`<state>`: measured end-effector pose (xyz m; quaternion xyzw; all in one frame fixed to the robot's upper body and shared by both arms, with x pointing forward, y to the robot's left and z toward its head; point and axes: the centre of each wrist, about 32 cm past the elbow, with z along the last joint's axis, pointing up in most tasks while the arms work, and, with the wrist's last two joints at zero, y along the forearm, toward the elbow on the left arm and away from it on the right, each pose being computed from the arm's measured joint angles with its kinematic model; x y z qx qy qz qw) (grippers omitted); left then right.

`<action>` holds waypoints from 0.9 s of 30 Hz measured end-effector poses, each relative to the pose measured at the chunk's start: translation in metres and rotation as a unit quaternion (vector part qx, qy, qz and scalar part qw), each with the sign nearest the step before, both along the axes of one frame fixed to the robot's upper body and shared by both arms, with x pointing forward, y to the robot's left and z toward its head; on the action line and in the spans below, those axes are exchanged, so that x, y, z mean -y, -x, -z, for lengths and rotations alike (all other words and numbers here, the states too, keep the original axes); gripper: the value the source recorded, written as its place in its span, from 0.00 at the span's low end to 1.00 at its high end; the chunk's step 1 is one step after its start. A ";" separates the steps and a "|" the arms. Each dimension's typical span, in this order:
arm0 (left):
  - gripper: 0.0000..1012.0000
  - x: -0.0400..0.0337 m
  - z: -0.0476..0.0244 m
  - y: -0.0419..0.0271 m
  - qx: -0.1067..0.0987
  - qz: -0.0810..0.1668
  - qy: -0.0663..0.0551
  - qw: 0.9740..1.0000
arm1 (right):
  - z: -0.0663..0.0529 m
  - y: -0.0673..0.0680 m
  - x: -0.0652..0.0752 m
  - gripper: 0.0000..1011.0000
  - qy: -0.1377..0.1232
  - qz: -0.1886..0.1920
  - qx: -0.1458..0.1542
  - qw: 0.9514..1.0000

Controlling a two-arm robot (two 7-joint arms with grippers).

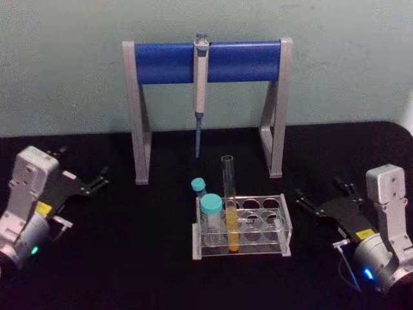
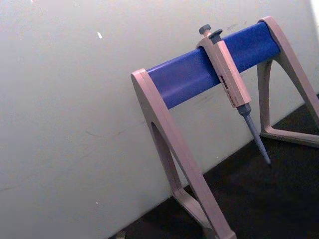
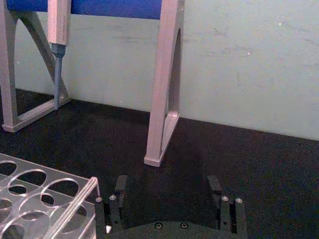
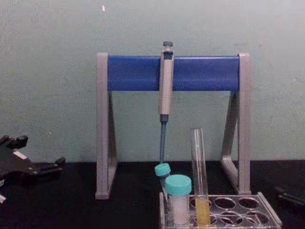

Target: Pick up the test tube from the test tube rack, shake it, then place it back into the test tube rack.

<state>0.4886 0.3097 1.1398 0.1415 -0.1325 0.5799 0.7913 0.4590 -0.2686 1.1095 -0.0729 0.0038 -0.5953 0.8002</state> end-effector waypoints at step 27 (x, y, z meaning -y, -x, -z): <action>0.99 0.0000 0.0000 0.0000 0.000 0.000 0.000 1.000 | 0.000 0.000 0.000 0.99 0.001 -0.003 0.001 1.000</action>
